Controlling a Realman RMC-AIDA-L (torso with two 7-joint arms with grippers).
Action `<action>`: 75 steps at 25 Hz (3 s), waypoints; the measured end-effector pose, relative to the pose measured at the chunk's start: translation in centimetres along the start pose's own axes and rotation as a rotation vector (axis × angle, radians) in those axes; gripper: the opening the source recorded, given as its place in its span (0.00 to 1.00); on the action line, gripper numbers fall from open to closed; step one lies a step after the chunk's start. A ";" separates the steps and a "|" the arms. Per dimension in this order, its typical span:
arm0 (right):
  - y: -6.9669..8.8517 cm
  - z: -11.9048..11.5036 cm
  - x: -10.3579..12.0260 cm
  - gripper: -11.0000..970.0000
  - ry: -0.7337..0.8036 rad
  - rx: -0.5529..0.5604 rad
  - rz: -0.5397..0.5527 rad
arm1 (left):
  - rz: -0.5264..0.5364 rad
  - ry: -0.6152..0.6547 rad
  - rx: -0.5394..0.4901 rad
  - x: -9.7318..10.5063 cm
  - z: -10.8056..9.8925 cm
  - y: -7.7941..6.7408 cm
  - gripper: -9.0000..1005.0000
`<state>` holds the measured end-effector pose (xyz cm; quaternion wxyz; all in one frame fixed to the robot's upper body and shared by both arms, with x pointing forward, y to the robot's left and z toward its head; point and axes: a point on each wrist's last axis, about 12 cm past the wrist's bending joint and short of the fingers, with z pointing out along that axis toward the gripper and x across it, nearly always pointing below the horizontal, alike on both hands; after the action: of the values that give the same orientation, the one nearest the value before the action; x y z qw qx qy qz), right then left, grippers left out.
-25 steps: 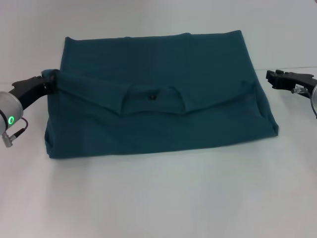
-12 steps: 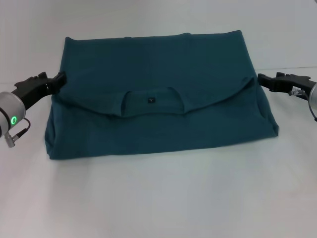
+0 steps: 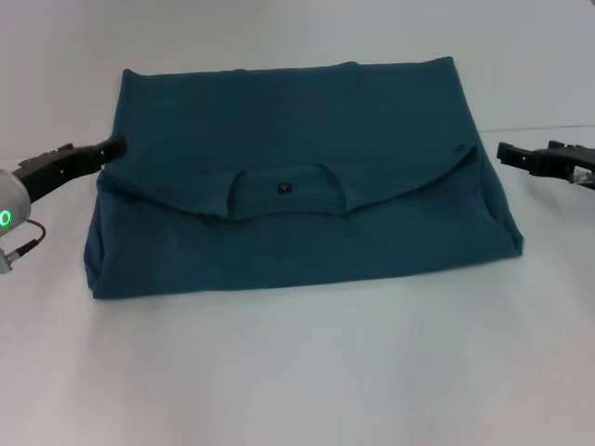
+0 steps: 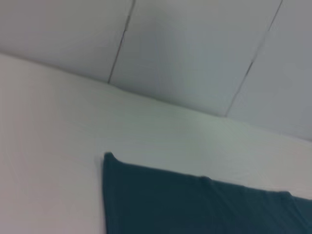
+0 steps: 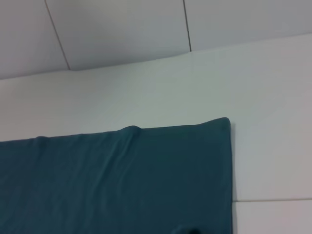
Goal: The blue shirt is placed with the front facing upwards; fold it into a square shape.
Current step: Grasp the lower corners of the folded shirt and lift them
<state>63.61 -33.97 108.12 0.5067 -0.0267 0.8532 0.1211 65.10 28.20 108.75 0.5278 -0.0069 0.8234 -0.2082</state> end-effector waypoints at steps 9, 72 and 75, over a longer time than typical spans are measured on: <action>-0.8 -2.9 0.6 0.95 0.108 -0.057 -0.010 | -0.086 0.135 0.191 0.1 -2.7 -0.8 0.89; 2.2 -0.5 -0.9 0.81 0.513 -0.091 -0.019 | -0.150 0.336 0.306 -0.5 -6.2 0.4 0.89; 2.3 -0.4 -0.8 0.79 0.509 -0.087 -0.011 | -0.146 0.336 0.305 -0.5 -6.2 0.3 0.89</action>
<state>63.26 -31.92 109.43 0.2747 -0.0827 0.9470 0.1445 60.01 30.69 111.24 0.3617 0.0481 0.8562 -0.3659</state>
